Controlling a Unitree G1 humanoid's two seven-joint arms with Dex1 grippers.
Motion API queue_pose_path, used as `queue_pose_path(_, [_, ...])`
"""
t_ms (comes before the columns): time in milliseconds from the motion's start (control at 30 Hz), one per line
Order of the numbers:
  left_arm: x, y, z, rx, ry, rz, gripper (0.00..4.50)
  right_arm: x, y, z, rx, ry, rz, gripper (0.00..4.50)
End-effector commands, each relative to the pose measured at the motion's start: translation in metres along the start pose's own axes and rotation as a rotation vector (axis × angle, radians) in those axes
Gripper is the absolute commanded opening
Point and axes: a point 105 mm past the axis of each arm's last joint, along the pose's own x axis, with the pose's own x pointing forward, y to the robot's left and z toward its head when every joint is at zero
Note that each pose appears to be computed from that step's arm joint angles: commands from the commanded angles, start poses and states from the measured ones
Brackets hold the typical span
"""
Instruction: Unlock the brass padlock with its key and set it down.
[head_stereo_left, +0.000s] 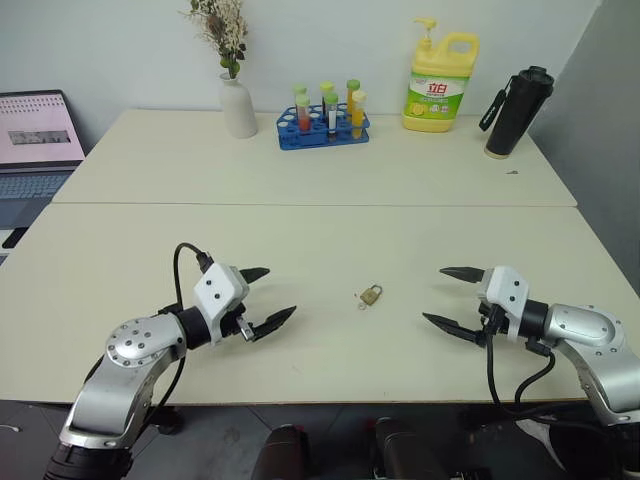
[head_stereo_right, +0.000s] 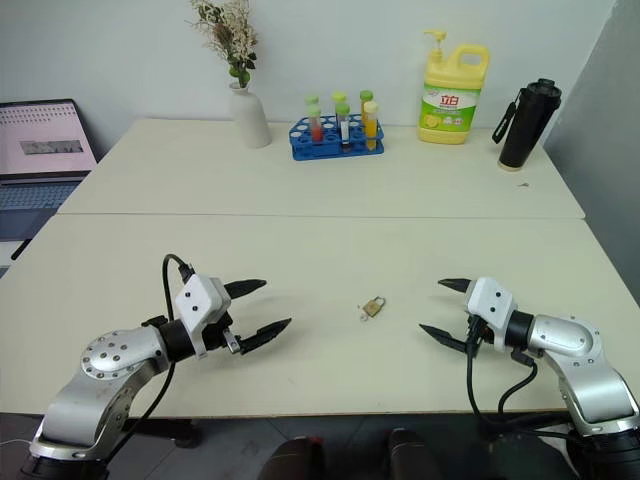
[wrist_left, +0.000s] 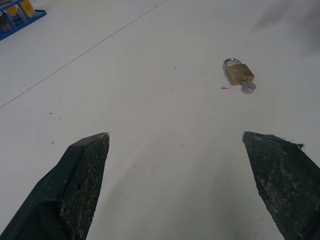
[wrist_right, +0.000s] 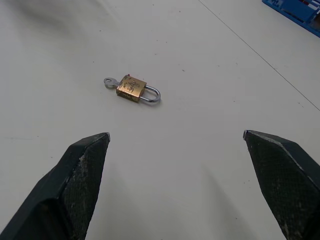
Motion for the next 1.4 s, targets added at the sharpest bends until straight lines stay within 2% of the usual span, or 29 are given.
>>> queue_pose_path(33, [-0.002,0.000,0.016,0.004,-0.069,0.008,4.47,-0.001,-0.004,0.008,-0.040,-0.029,-0.005,4.50])
queue_pose_path(800, [0.003,-0.001,0.013,0.048,-0.043,0.025,4.47,0.002,-0.003,0.012,-0.002,-0.007,0.074,4.50])
queue_pose_path(1133, [0.005,0.000,0.009,0.073,-0.013,0.032,4.47,0.004,-0.004,0.014,-0.063,0.038,0.149,4.50])
queue_pose_path(1400, [0.010,-0.001,0.012,0.098,-0.016,0.021,4.47,0.023,-0.004,0.028,-0.176,0.016,0.258,4.50])
